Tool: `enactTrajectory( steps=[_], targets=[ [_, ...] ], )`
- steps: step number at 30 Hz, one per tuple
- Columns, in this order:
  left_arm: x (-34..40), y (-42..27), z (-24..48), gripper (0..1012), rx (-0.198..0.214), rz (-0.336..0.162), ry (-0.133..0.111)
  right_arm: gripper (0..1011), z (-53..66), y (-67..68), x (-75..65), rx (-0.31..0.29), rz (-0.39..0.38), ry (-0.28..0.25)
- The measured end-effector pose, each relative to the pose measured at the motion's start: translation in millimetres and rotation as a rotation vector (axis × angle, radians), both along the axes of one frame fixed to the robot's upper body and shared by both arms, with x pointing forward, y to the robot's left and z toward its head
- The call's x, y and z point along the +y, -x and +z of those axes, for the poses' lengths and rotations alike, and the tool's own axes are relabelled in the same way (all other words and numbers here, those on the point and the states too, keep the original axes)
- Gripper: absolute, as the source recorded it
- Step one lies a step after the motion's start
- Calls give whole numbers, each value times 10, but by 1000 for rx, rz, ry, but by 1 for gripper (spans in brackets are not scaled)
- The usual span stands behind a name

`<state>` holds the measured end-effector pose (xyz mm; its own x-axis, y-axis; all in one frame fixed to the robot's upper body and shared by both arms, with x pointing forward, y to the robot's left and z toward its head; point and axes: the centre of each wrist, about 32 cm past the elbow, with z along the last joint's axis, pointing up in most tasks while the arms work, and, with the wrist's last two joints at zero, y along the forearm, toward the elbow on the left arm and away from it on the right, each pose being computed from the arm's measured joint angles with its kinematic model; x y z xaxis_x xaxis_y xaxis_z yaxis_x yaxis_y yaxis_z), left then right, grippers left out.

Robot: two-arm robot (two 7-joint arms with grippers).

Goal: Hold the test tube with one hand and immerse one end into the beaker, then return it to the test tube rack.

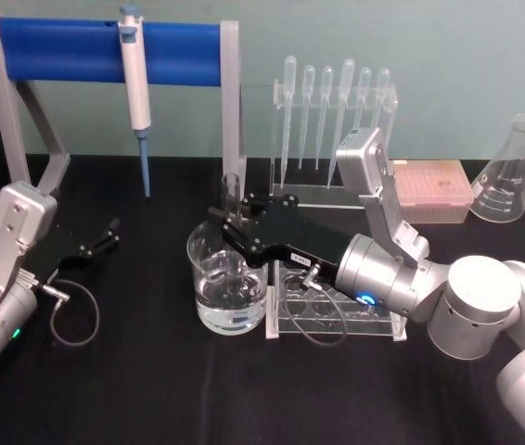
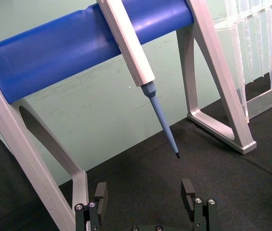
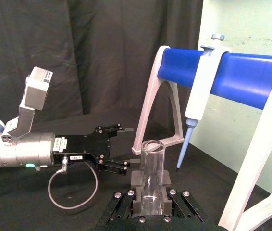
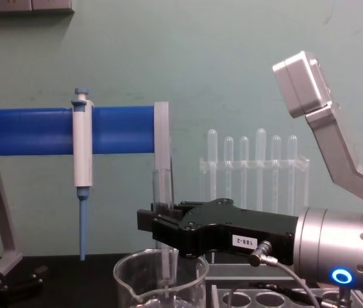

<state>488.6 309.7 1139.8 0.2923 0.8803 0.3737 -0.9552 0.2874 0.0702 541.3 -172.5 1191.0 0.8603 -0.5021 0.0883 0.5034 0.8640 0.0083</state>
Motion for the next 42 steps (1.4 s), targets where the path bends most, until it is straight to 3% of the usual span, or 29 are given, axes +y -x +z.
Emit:
enactTrajectory(
  steps=[42],
  targets=[
    [0, 0, 0, 1000, 0, 0, 0, 225, 2, -2, 0, 0, 0, 1]
  ],
)
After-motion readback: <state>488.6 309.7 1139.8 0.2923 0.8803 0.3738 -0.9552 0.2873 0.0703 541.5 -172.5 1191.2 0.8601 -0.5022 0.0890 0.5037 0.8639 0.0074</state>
